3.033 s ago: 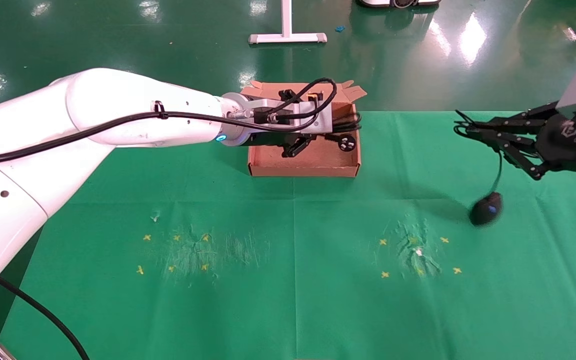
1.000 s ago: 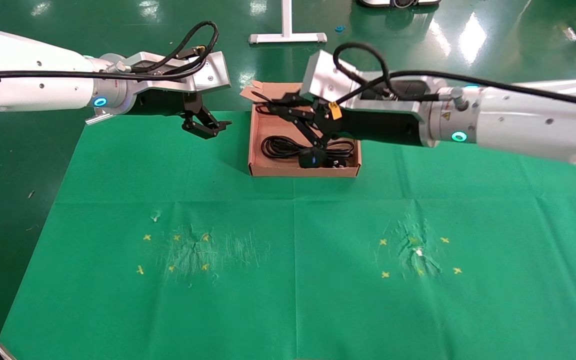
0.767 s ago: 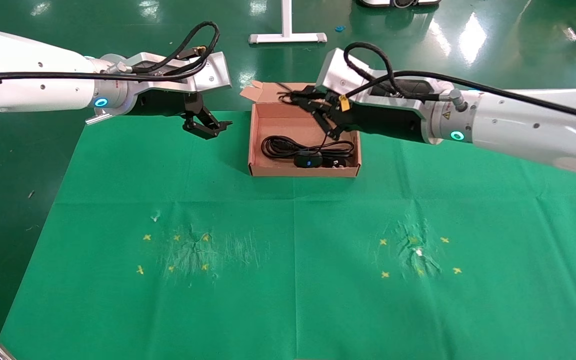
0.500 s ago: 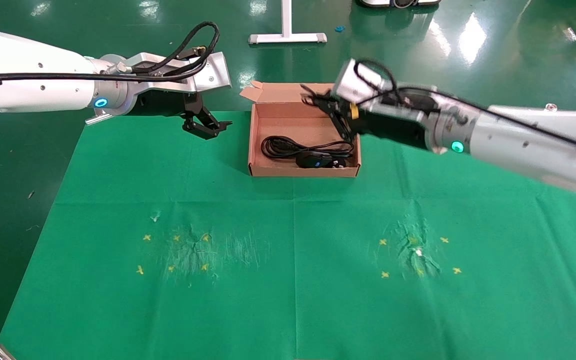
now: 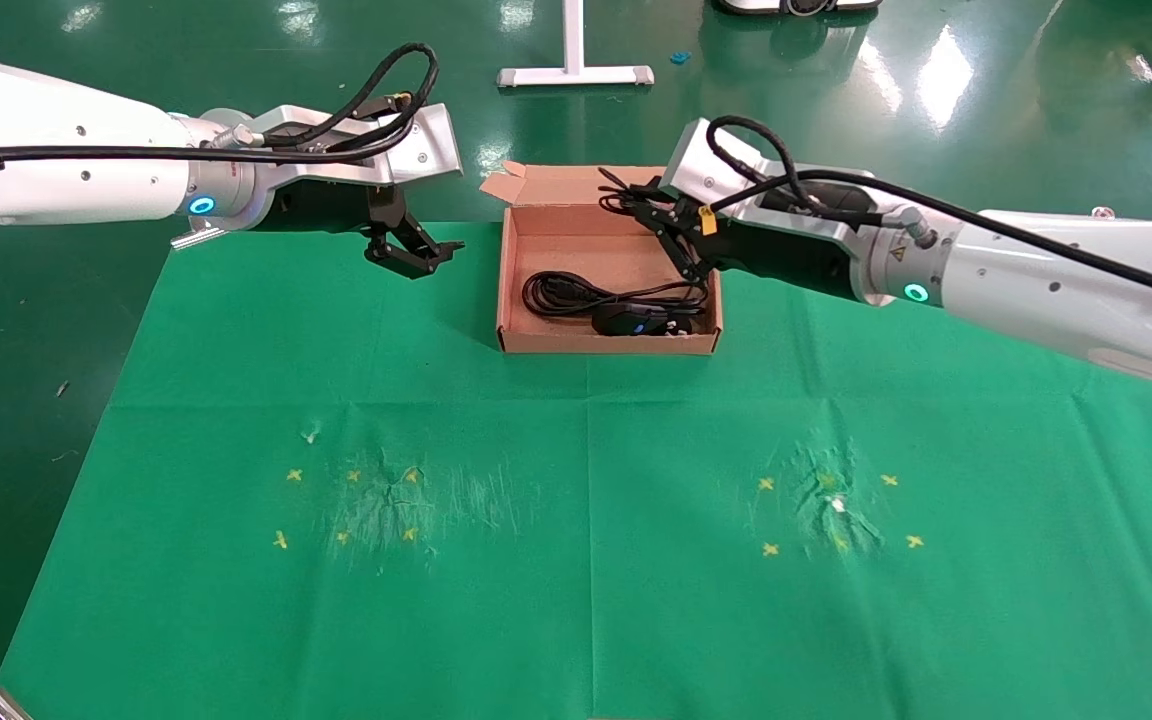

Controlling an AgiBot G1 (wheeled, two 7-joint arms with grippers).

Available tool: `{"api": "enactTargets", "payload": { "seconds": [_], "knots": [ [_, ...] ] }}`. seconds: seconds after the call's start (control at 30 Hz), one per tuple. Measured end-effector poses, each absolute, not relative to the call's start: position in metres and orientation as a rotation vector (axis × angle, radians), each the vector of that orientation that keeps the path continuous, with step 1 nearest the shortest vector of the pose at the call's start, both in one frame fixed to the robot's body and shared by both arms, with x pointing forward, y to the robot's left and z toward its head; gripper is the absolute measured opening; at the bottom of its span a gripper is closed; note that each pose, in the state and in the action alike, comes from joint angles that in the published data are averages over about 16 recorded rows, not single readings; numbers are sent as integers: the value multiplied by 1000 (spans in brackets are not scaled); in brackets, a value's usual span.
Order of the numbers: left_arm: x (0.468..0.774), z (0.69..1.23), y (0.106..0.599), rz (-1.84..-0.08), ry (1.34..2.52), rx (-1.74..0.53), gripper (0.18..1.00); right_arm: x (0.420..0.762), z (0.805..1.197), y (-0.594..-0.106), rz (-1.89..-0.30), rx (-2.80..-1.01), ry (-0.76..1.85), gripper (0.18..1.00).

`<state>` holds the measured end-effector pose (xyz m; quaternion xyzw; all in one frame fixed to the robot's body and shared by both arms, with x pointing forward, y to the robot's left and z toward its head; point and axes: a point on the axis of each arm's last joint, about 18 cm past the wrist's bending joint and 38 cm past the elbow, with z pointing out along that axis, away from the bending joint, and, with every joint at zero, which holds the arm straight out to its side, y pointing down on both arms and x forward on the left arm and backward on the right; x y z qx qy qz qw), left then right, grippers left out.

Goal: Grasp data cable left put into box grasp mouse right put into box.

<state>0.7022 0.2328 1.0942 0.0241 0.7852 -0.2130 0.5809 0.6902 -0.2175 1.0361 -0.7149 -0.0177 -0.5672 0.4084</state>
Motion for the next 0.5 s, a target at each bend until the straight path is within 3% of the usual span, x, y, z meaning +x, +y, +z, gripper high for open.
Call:
{"api": "enactTargets", "payload": {
  "seconds": [0.3,0.5],
  "knots": [
    [702,1094,233,-498,1835,56,1001,688,1038,-217,-1421,-1797,-49,304],
    [702,1094,233,-498,1835,56,1001,684,1035,-220,-1384,-1794,-45,403]
  ]
}}
